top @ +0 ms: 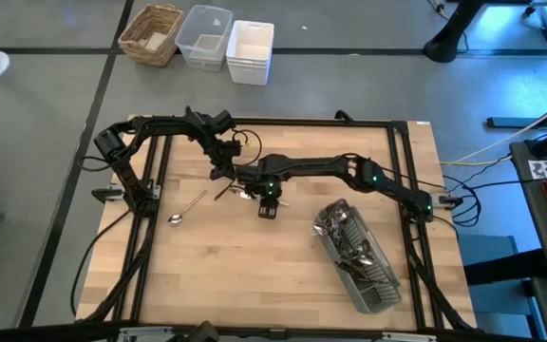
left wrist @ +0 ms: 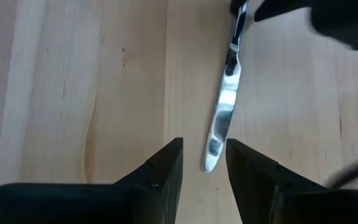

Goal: Sort silverware
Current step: Put the silver table knife into the gray silverware basket

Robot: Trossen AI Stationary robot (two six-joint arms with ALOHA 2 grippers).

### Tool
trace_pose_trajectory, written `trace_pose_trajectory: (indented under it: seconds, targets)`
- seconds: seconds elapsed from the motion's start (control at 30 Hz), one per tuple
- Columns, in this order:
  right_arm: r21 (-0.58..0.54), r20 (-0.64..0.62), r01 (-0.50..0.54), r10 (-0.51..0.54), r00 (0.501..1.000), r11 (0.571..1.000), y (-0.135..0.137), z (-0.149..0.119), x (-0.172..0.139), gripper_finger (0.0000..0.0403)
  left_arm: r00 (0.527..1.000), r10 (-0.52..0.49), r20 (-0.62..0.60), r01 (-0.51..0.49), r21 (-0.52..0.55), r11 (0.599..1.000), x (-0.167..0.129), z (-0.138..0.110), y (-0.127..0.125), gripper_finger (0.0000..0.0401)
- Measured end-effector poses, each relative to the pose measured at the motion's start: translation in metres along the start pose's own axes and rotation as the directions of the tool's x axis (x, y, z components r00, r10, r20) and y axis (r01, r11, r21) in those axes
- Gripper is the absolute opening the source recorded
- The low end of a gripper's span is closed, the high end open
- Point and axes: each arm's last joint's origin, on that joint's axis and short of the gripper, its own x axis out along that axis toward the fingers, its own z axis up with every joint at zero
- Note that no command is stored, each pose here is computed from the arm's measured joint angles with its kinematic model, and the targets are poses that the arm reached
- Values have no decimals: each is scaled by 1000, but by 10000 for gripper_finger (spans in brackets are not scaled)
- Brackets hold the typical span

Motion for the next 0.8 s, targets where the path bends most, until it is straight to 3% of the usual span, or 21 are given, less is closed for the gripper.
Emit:
trace_pose_trajectory:
  seconds: [0.2, 0.37, 0.63, 0.8]
  targets:
    - [27, 7, 75, -76, 997, 997, -2, -2, 8, 131, 1000, -1, -2, 1, -5, 1000, 0, 0, 0, 115]
    - [30, -6, 40, -40, 999, 999, -3, -4, 13, 123, 1000, -9, -11, 8, -48, 999, 2, 1, -3, 115]
    - [34, -5, 24, -24, 1000, 999, -4, -4, 14, 18, 999, -24, -28, 19, -170, 985, 9, 5, -12, 115]
    - [34, -5, 27, -27, 1000, 999, -4, -4, 15, 15, 999, -34, -38, 30, -117, 993, 14, 9, -18, 115]
